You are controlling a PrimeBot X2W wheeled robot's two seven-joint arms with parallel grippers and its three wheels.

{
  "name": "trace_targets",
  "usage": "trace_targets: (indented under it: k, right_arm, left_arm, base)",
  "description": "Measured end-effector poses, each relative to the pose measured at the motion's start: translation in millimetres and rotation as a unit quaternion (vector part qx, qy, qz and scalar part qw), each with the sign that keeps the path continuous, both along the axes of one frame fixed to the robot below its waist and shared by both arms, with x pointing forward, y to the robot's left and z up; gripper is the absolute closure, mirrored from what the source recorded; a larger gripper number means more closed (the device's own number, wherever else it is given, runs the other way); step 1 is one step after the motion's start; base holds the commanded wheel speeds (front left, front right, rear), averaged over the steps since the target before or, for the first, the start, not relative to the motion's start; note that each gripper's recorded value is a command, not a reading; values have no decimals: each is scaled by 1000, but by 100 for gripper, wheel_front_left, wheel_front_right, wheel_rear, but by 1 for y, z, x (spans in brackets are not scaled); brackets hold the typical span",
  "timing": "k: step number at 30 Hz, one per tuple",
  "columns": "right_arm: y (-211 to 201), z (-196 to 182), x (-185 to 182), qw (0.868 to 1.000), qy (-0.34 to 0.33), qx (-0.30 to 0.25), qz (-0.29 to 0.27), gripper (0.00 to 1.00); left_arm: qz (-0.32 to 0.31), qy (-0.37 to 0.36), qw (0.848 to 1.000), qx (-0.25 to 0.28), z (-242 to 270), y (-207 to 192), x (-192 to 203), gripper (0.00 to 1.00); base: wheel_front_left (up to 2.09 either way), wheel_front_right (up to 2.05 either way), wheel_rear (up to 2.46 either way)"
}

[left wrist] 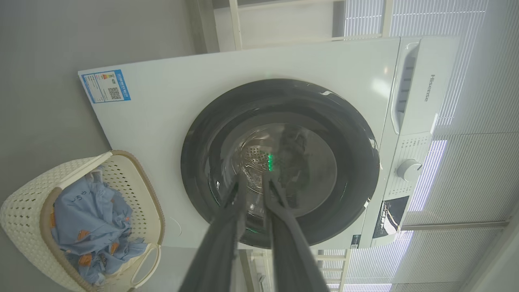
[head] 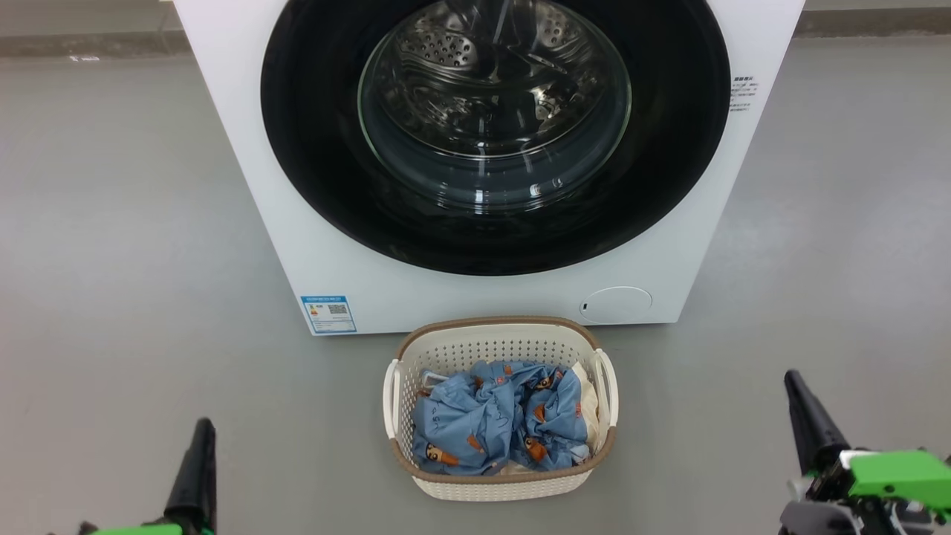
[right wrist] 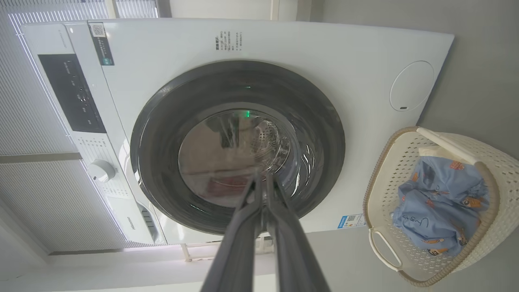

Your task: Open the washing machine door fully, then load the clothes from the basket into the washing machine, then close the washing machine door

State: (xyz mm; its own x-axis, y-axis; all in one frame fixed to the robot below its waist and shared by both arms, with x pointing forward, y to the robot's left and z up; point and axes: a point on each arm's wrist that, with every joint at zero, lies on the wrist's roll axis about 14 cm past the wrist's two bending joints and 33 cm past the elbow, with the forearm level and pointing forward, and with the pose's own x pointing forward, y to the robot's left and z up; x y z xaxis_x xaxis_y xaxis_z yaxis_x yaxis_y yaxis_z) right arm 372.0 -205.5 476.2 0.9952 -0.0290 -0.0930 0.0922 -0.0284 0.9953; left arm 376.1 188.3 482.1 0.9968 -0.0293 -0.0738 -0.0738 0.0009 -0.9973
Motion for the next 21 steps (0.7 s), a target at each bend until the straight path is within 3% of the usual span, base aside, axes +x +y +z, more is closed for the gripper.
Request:
trace_targets:
  k: [6, 21]
  right_arm:
    - [5, -32, -17, 999, 49, 13, -2, 0]
    - [9, -23, -13, 999, 35, 12, -8, 0]
  left_arm:
    - [-1, 47, 999, -8, -31, -4, -17, 0]
    - [8, 34, 999, 4, -22, -3, -13, 0]
  base:
    - [0, 0, 0]
    - [0, 0, 0]
